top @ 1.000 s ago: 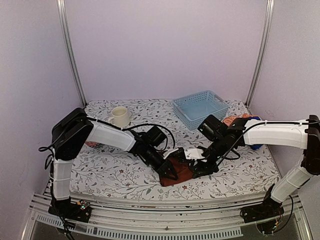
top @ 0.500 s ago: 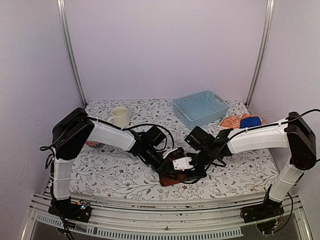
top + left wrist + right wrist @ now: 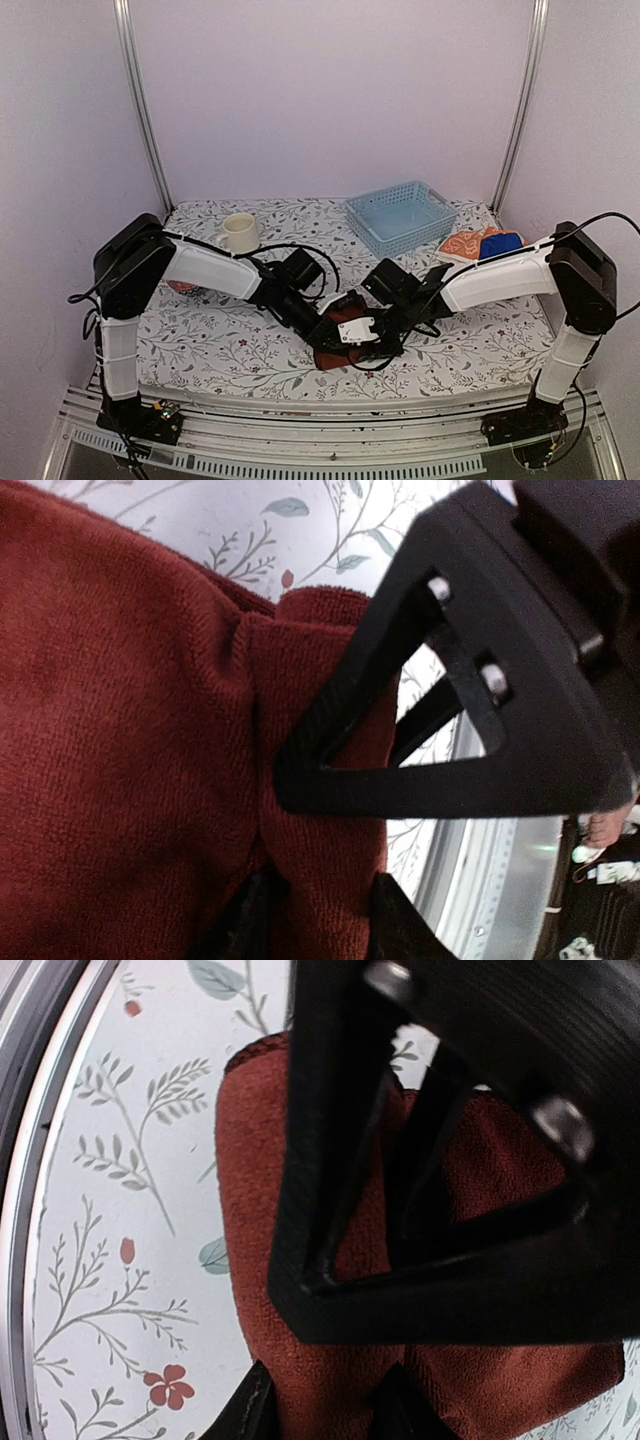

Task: Roll the towels
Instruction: Roll the towel at the center of the board.

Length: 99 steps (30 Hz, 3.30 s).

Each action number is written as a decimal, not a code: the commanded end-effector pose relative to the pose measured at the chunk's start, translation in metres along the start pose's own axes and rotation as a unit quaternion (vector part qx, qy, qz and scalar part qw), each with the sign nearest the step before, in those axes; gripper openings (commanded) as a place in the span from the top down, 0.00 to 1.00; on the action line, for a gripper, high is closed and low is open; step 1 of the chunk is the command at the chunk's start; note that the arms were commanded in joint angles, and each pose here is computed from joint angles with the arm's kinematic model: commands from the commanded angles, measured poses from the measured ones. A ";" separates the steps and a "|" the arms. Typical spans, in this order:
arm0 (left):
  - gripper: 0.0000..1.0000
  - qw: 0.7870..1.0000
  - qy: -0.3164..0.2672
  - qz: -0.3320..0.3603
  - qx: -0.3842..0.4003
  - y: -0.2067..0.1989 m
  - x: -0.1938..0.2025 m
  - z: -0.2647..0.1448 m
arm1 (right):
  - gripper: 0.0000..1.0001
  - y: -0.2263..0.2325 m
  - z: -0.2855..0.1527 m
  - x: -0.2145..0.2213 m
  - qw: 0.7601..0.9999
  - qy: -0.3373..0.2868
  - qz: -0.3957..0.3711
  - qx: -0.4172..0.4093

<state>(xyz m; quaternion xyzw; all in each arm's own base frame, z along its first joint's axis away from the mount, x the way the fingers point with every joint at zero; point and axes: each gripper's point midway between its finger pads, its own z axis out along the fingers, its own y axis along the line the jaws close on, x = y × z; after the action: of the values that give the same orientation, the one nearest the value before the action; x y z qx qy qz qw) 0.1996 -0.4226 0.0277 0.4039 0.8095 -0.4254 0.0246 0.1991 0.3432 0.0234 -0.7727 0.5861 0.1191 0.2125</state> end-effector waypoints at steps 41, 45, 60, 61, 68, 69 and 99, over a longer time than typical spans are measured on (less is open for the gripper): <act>0.50 0.845 -0.068 0.365 -0.385 -0.067 0.055 -0.031 | 0.84 0.055 0.036 0.031 0.839 0.114 0.331 -0.418; 0.49 0.827 -0.044 0.387 -0.405 -0.058 0.051 -0.018 | 0.84 0.052 0.035 0.030 0.838 0.118 0.336 -0.414; 0.50 0.773 -0.019 0.454 -0.443 -0.051 0.034 0.001 | 0.82 0.049 0.035 0.028 0.839 0.118 0.339 -0.408; 0.50 0.773 -0.016 0.455 -0.442 -0.050 0.035 0.004 | 0.82 0.048 0.034 0.027 0.839 0.116 0.340 -0.408; 0.62 0.769 0.011 0.449 -0.454 -0.034 0.043 0.012 | 0.74 0.045 0.018 0.013 0.841 0.084 0.331 -0.419; 0.65 0.769 0.014 0.448 -0.455 -0.033 0.044 0.013 | 0.72 0.043 0.013 0.008 0.844 0.075 0.327 -0.420; 0.87 0.854 -0.024 0.401 -0.332 -0.075 0.042 0.011 | 0.69 -0.043 0.047 0.051 0.877 0.097 0.399 -0.248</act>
<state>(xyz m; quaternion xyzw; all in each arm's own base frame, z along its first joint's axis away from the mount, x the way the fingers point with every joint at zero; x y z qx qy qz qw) 0.1368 -0.4195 0.0544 0.6420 0.6614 -0.0218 0.3871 0.2231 0.3619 0.0188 -0.5122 0.7744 0.3493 -0.1262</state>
